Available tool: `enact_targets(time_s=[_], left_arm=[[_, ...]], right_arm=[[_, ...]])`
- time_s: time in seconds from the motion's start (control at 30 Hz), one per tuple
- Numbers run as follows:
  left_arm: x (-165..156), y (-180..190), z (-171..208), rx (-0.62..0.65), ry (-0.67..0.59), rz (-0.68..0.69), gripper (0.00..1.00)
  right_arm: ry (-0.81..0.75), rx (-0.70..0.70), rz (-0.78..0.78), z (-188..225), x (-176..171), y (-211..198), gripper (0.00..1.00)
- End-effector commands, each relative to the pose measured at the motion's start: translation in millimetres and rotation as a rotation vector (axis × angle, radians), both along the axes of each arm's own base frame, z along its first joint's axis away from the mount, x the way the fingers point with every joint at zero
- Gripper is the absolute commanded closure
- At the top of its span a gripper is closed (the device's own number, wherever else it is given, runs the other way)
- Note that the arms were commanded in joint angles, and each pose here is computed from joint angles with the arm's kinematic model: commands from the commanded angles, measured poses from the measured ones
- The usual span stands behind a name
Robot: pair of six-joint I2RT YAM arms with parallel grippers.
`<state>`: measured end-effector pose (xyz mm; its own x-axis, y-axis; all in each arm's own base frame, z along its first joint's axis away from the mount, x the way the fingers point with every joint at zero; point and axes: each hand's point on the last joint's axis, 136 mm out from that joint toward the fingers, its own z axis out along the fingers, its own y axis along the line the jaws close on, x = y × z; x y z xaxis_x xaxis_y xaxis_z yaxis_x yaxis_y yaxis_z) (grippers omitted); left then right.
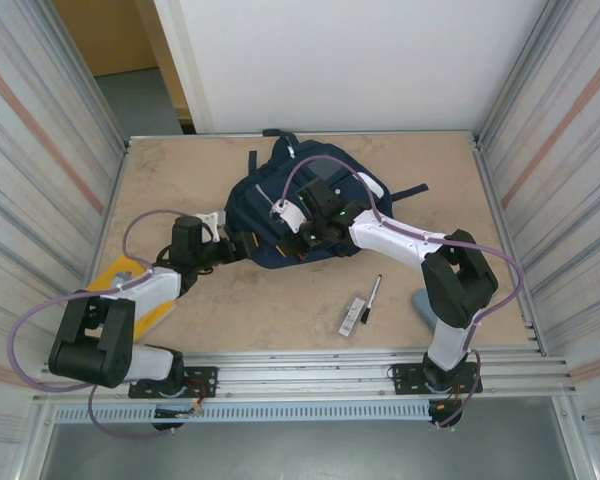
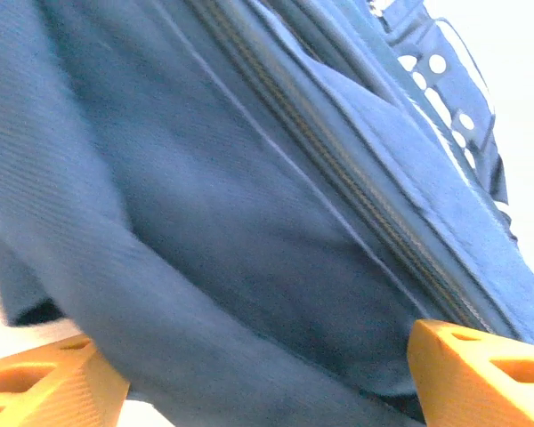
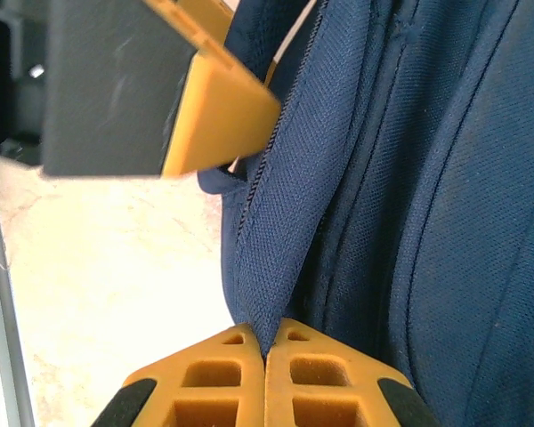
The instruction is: Pack books, pencil case, and school supplies into a backpack
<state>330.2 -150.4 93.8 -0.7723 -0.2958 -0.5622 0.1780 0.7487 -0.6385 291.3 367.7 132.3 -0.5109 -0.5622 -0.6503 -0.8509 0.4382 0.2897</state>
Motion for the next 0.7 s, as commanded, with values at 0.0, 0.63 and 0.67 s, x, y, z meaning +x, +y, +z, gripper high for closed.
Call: enact_targets(time_s=[0.0,0.63,0.67], left_arm=[[4.6,8.8,-6.0,-0.033,0.029,0.039,0.3],[-8.3,-13.8,32.8,0.028,-0.139,-0.099,0.97],[-10.8,-15.1,39.8,0.034,-0.163,-0.104,0.97]], right_arm=[[-0.058,0.144,0.046,46.5,-6.7,17.6,1.0],[0.137,0.002,-0.765,-2.1,34.8,-147.1,0.33],[0.224,0.014,-0.799,-13.4,24.8,-160.5,0.34]])
